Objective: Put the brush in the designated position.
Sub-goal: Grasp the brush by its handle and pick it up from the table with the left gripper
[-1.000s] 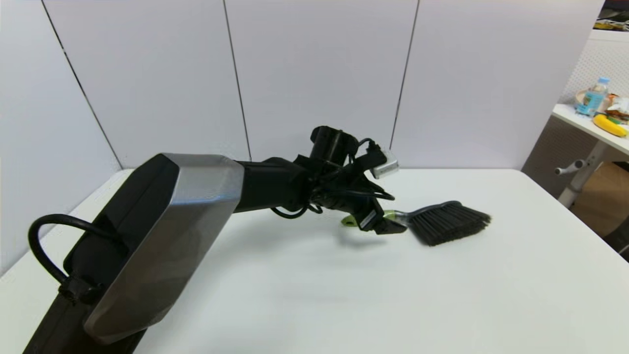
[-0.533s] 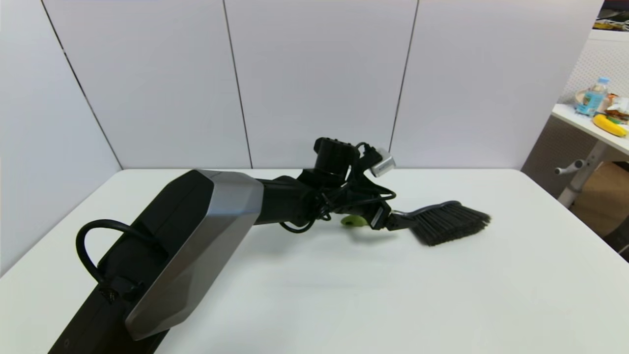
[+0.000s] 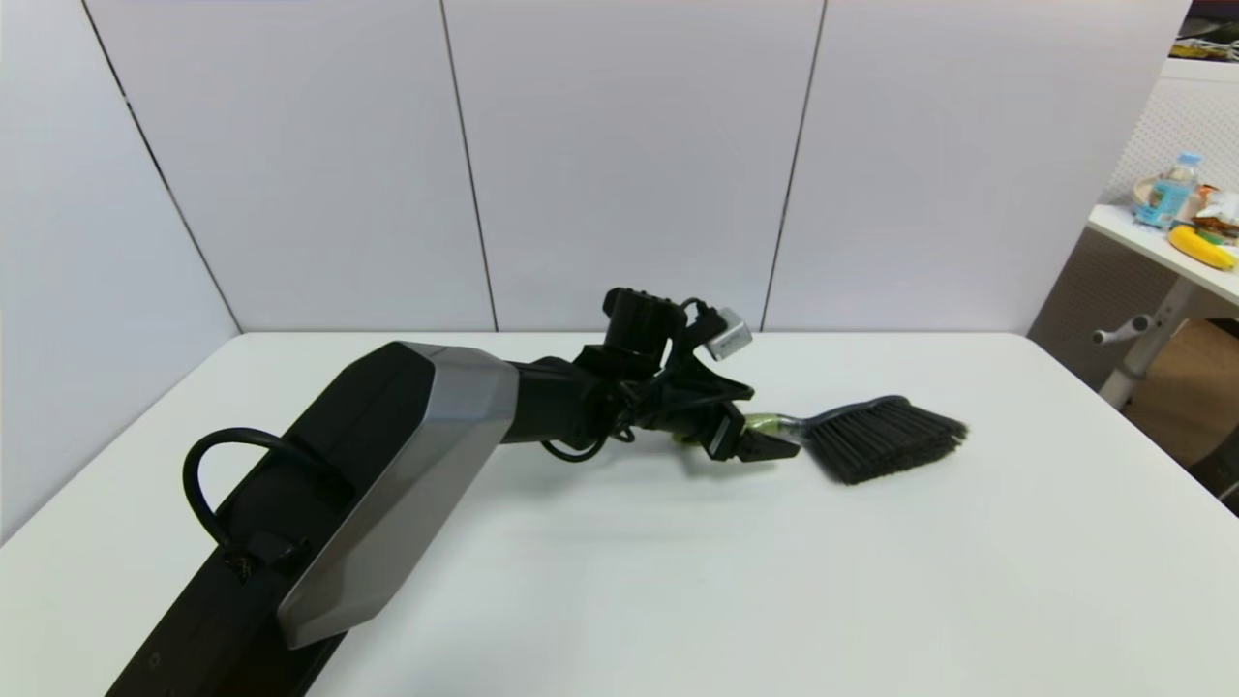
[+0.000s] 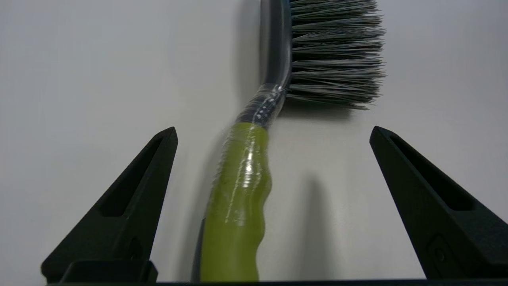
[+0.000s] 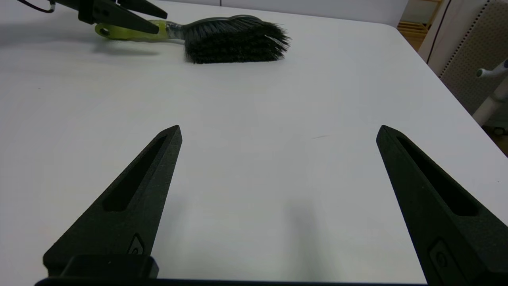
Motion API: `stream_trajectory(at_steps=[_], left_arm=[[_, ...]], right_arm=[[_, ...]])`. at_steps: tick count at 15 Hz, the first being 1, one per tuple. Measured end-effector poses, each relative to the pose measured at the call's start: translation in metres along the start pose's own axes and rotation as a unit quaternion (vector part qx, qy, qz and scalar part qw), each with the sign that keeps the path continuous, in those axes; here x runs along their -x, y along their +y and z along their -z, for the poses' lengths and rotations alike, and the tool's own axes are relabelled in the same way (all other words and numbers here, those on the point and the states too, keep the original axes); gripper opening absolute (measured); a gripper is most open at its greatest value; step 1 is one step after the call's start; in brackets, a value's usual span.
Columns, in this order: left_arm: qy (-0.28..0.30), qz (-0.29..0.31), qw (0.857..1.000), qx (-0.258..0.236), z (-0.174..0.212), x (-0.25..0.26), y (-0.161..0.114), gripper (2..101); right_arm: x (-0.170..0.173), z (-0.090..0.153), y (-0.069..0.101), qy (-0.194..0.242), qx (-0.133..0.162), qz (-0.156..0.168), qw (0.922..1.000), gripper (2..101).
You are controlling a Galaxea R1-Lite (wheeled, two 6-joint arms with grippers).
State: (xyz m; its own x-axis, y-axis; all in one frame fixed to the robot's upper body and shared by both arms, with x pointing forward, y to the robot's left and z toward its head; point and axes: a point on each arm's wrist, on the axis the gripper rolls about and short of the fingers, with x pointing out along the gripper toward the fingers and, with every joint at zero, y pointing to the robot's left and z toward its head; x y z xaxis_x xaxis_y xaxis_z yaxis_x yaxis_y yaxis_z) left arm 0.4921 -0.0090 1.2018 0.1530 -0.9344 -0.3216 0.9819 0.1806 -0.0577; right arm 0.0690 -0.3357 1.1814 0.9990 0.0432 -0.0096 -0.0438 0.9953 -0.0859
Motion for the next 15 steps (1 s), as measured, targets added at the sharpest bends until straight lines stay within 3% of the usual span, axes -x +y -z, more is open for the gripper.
stream_trajectory(at_steps=[15], left_arm=[[0.007,-0.003,1.0,0.006,0.017,-0.001,0.012,97.9]], right_arm=[[0.0,0.0,0.0,0.0,0.0,0.0,1.0,97.1]])
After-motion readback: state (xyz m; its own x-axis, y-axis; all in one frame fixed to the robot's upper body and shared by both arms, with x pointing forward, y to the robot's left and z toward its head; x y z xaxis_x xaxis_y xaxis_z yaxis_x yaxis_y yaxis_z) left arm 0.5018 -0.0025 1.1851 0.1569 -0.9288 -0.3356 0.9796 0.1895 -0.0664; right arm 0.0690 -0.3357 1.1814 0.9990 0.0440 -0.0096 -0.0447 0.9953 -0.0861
